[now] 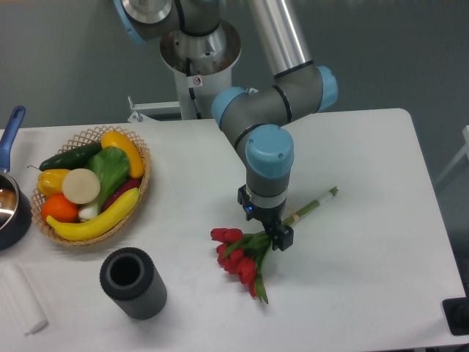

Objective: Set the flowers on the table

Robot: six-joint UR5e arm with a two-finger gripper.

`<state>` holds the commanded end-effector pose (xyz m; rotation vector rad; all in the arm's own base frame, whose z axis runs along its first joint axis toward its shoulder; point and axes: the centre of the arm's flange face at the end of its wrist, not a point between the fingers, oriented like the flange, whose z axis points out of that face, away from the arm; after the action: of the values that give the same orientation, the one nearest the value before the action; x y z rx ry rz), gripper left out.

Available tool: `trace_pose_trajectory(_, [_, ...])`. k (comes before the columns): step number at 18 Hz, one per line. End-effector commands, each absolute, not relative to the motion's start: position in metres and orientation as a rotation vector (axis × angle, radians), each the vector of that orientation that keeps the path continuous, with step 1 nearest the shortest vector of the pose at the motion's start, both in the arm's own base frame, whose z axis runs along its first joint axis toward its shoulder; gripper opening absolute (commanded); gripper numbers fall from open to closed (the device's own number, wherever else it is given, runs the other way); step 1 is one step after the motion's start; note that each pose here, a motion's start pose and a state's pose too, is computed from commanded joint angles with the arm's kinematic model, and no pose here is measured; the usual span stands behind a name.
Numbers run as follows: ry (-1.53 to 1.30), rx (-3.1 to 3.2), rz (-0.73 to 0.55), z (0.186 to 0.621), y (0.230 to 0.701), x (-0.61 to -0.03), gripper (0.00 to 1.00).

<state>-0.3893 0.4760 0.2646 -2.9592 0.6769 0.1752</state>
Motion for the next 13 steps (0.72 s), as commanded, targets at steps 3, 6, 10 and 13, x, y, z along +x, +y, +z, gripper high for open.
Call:
trace_pose_trajectory(3, [0.507,-2.964,0.223,0.287,0.476,-0.388,1.00])
trace_pose_trajectory(6, [0.466,-2.913,0.274,0.321,0.471,-0.396,1.00])
trace_pose_trajectory(10, [0.381,-2.823,0.283,0.363,0.438,-0.414,1.00])
trace_pose_trajectory(13, [0.379,-2.754,0.296,0.395,0.414,-0.426,1.00])
